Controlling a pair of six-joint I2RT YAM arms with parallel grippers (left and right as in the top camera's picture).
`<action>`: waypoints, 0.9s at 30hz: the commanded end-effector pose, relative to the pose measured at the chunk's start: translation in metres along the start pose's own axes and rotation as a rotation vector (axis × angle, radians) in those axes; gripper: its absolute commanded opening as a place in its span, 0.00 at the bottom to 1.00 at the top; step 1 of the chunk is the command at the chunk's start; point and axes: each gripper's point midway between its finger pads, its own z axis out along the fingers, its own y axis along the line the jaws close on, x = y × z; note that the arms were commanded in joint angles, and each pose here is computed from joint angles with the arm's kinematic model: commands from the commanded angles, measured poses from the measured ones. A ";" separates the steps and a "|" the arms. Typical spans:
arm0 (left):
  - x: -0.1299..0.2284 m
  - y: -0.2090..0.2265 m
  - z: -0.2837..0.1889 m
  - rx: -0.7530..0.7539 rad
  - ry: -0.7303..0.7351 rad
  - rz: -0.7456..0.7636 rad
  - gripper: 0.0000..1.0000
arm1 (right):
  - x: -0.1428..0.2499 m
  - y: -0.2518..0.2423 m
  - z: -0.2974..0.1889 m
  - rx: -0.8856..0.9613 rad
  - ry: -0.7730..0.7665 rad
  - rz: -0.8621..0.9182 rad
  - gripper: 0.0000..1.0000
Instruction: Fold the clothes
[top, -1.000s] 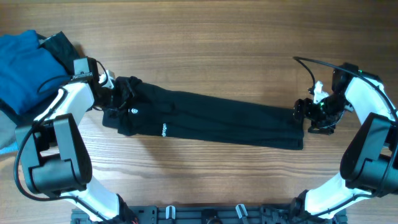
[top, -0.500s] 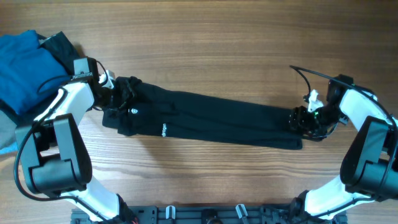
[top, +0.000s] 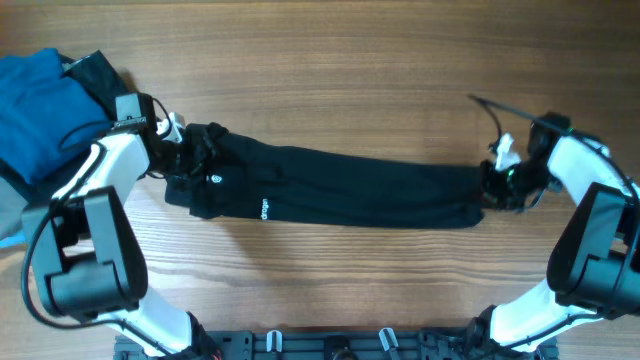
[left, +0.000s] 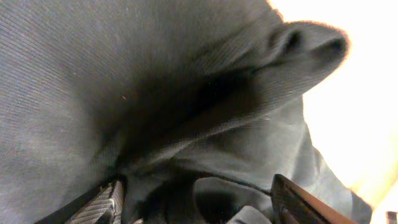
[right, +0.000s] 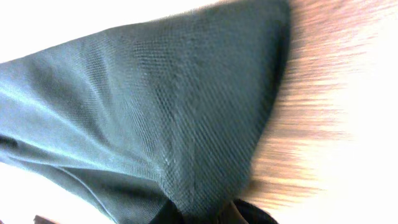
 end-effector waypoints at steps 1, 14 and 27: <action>-0.012 -0.028 -0.038 0.052 -0.107 0.078 0.80 | -0.041 -0.019 -0.044 0.202 -0.111 0.043 0.04; 0.007 -0.015 -0.044 -0.015 -0.057 0.037 0.82 | -0.047 0.031 -0.066 0.245 -0.107 -0.055 0.04; 0.014 -0.011 -0.043 -0.035 -0.032 0.037 0.82 | -0.013 0.145 -0.009 0.219 -0.079 -0.210 0.04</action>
